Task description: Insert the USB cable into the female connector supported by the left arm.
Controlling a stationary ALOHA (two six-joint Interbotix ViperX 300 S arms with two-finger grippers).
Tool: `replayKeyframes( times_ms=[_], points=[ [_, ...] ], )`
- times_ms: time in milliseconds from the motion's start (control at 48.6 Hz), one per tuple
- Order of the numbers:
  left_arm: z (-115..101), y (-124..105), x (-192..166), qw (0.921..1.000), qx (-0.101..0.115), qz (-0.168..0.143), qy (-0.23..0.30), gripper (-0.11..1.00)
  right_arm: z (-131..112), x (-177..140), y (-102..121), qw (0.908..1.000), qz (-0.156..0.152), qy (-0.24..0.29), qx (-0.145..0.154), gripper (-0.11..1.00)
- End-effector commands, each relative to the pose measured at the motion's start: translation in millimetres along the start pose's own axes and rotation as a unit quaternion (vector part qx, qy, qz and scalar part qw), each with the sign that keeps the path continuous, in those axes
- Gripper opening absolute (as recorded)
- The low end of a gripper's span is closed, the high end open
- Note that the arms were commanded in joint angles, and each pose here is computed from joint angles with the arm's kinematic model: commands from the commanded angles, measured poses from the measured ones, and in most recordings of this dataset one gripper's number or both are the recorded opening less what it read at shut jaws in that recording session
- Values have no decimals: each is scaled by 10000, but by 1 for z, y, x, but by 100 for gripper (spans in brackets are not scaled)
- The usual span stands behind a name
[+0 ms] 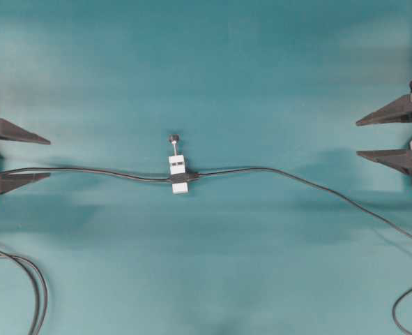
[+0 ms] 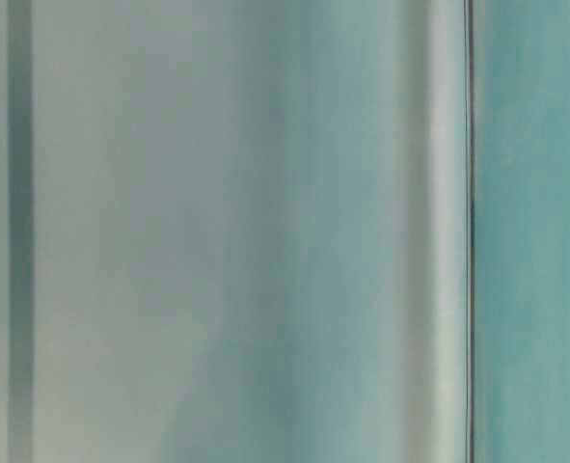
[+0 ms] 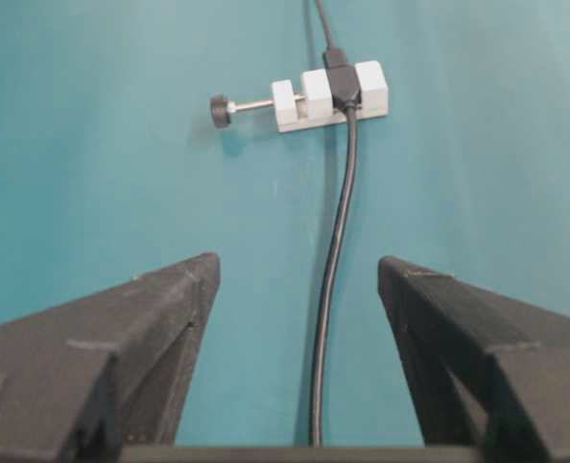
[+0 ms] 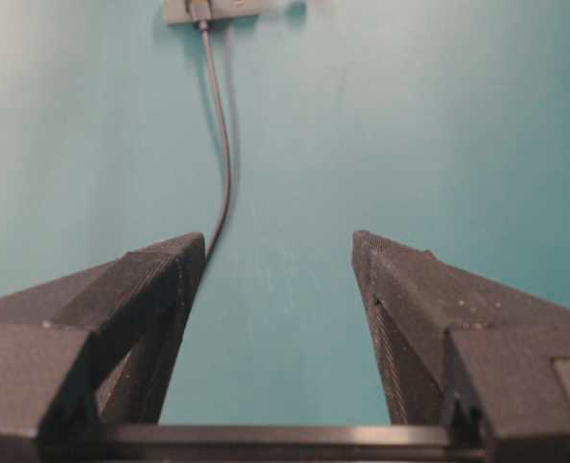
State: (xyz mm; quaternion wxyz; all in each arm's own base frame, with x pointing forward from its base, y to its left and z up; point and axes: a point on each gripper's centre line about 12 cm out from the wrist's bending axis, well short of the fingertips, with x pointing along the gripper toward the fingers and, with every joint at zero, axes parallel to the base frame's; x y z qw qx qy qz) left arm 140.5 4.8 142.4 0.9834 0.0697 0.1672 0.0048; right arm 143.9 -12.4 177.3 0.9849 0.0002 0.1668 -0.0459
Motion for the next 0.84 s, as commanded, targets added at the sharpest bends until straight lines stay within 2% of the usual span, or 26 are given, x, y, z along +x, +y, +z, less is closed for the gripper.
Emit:
replayKeyframes(
  times_ms=[0,823],
  points=[
    [6,1,1,9999,74,19,-82,77,6,0,1,10000,38,-79,-19,69],
    [5,1,1,9999,74,16,-67,77,4,0,2,9999,59,-89,-20,69]
  ],
)
